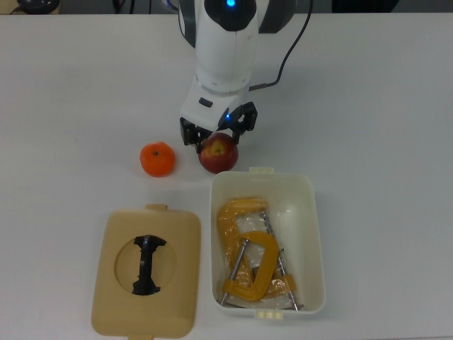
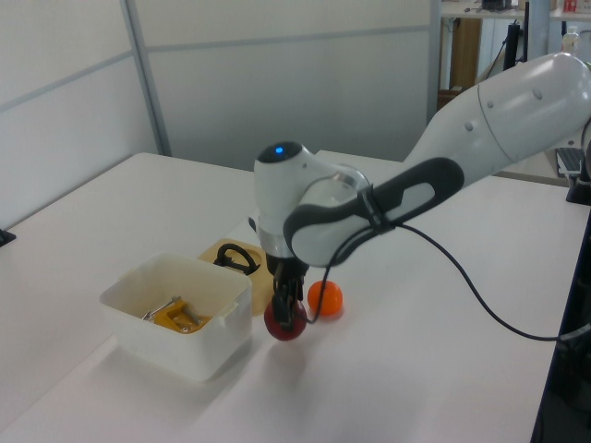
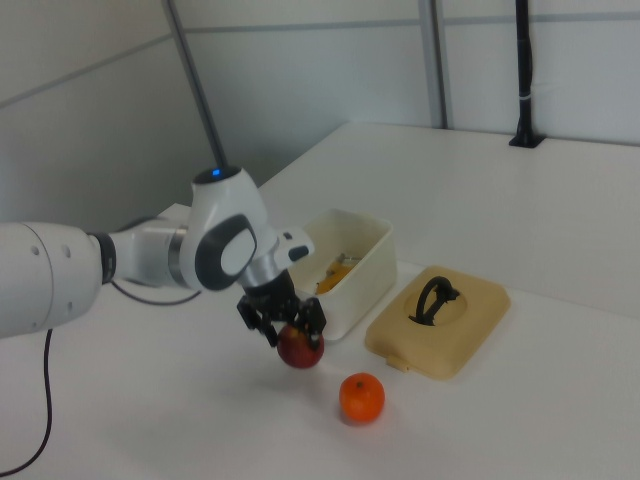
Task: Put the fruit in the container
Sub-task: 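Carry the apple over the white container and lower it inside, then open the gripper, release the apple, and move over the tangerine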
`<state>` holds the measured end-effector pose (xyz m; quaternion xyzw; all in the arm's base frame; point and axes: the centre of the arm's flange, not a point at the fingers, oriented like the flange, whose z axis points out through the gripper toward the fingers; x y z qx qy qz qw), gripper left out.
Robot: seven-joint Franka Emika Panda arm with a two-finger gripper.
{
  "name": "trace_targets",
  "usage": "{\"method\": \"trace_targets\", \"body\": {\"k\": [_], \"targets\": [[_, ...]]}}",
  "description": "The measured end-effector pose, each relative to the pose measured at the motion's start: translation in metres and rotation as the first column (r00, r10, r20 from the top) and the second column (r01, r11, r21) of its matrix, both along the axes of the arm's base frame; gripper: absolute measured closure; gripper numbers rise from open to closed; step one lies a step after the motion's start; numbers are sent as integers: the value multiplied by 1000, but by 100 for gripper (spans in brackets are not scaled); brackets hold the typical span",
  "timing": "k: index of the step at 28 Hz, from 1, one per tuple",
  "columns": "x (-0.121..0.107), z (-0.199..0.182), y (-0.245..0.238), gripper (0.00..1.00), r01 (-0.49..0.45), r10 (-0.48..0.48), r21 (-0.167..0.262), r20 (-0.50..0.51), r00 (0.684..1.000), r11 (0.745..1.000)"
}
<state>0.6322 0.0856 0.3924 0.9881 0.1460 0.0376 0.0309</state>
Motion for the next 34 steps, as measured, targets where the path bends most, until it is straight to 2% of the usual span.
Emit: {"method": "trace_targets", "body": {"k": [6, 12, 16, 22, 28, 30, 31, 34], "targets": [[17, 60, -3, 19, 39, -43, 61, 68, 997, 997], [27, 89, -6, 20, 49, -59, 87, 121, 991, 995], [34, 96, -5, 20, 51, -67, 100, 160, 985, 994], [47, 96, 4, 20, 107, -143, 152, 251, 958, 983], [54, 76, 21, 20, 116, -159, 171, 260, 952, 978], [54, 73, 22, 16, 116, -157, 167, 258, 953, 979], [54, 73, 22, 9, 115, -156, 166, 259, 953, 979], [54, 75, 21, 1, 115, -155, 162, 256, 954, 980]]}}
